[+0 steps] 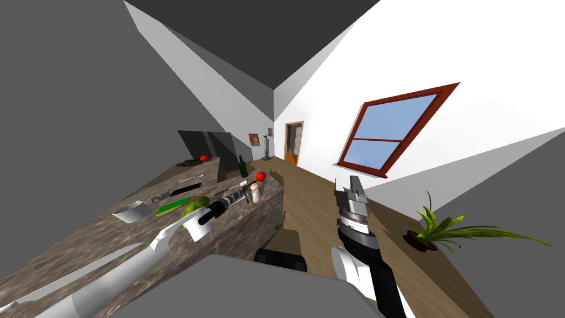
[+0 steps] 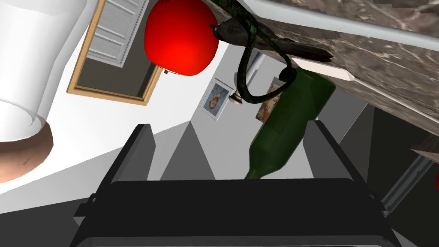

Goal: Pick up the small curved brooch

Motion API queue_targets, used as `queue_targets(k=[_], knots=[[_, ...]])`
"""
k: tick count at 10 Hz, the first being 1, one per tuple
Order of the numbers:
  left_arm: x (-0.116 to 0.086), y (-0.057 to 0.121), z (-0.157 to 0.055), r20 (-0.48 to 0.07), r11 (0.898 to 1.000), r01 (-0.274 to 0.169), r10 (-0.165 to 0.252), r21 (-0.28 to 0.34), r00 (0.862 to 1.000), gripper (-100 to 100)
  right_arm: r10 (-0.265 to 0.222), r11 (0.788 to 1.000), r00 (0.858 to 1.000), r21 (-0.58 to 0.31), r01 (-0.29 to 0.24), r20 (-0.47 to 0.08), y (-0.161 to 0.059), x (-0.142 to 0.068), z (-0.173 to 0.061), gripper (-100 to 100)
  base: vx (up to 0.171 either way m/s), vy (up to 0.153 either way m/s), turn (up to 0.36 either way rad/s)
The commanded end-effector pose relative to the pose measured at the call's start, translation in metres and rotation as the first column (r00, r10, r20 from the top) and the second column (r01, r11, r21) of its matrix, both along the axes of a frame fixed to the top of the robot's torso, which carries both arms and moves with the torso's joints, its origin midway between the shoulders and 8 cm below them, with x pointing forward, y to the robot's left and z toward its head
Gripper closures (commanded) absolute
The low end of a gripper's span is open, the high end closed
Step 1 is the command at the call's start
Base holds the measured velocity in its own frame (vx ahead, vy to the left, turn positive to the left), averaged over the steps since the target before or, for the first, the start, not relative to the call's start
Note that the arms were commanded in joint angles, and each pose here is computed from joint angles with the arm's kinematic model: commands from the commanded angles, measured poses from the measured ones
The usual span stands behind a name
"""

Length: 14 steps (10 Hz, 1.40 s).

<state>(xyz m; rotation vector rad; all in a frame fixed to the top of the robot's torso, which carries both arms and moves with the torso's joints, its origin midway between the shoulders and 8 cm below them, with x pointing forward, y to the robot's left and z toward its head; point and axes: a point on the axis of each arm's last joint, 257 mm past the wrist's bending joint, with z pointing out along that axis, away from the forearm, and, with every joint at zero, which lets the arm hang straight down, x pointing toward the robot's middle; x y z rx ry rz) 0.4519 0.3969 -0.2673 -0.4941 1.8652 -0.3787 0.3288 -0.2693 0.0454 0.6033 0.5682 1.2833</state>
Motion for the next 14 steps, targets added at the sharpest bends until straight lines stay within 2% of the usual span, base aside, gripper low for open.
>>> queue_targets(k=[1, 6, 9, 14], knots=[[0.001, -0.003, 0.01, 0.002, 0.999, 0.002, -0.001, -0.036, 1.0, -100, 0.0, 1.0, 1.0, 0.0, 0.0, 0.0, 0.0, 0.0, 0.0, 0, -0.032, 0.017, 0.114], [-0.002, -0.006, 0.028, -0.017, 0.992, -0.002, 0.0, -0.123, 1.0, -100, 0.0, 1.0, 1.0, 0.0, 0.0, 0.0, 0.0, 0.0, 0.0, 0, -0.025, -0.015, 0.059], [-0.004, -0.007, 0.031, -0.034, 0.986, -0.01, 0.005, -0.164, 0.999, -100, 0.0, 1.0, 1.0, 0.0, 0.0, 0.0, 0.0, 0.0, 0.0, 0, -0.012, -0.012, 0.026], [-0.012, -0.005, 0.039, -0.089, 0.972, -0.033, 0.013, -0.231, 0.996, -100, 0.0, 1.0, 1.0, 0.0, 0.0, 0.0, 0.0, 0.0, 0.0, 0, -0.01, -0.011, 0.013]])
